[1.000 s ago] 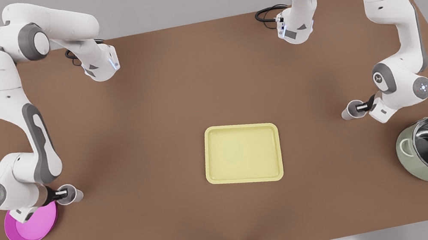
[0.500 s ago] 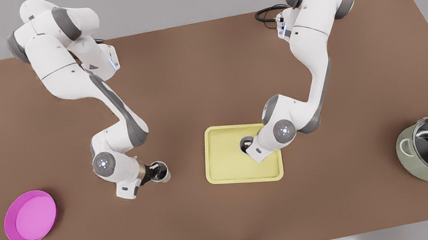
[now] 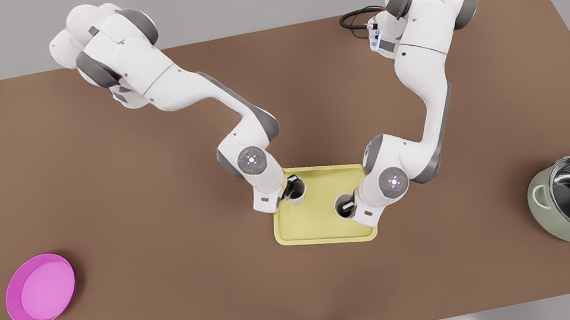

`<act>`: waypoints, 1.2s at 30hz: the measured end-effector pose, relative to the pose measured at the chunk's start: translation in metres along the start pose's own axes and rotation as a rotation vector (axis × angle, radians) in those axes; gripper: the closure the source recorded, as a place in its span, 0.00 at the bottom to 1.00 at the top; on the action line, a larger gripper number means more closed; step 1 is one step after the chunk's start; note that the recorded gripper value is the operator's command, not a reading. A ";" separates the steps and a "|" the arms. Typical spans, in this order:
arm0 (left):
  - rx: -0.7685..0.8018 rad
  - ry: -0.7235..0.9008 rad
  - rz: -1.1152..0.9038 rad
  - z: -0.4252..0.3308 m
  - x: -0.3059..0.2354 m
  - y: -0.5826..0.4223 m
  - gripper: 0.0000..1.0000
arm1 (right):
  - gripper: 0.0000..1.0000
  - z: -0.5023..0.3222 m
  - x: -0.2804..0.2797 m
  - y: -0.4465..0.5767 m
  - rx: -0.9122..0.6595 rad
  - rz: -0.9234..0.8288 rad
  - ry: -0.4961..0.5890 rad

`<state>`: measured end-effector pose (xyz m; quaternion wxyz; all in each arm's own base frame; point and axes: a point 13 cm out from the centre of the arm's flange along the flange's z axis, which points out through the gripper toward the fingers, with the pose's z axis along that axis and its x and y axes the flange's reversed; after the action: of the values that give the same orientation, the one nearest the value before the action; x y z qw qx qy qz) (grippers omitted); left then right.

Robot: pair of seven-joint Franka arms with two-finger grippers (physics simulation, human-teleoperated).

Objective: Use both arms to respectively pick up the white IKEA cups from the middle-left and middle-right positions, then place the white IKEA cups onto the middle-middle tray, ensuring that the cups remain upright and do not tip over

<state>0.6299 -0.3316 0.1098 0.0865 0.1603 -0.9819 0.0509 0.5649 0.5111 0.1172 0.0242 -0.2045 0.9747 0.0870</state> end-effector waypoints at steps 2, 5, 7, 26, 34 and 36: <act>0.021 0.002 -0.029 -0.001 -0.001 -0.004 0.00 | 0.76 0.017 0.005 0.010 -0.001 0.026 0.002; 0.029 -0.002 -0.068 -0.004 -0.004 -0.003 0.00 | 0.08 0.024 0.003 0.013 -0.006 0.077 -0.013; 0.031 -0.003 -0.096 -0.008 -0.007 0.000 0.00 | 0.00 0.023 0.000 0.012 -0.010 0.111 -0.025; -0.031 -0.012 -0.245 -0.241 -0.026 0.086 0.00 | 0.00 -0.187 -0.012 -0.113 0.015 0.434 -0.036; -0.229 -0.005 -0.035 -0.303 0.028 0.190 0.00 | 0.00 -0.411 0.104 -0.441 0.311 0.679 -0.032; -0.224 0.017 0.016 -0.304 0.029 0.193 0.00 | 0.00 -0.437 0.131 -0.439 0.318 0.658 -0.011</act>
<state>0.5869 -0.1194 0.3990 0.1118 0.1411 -0.9820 -0.0573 0.6162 -0.0145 0.4660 0.0318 0.1270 0.9895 -0.0614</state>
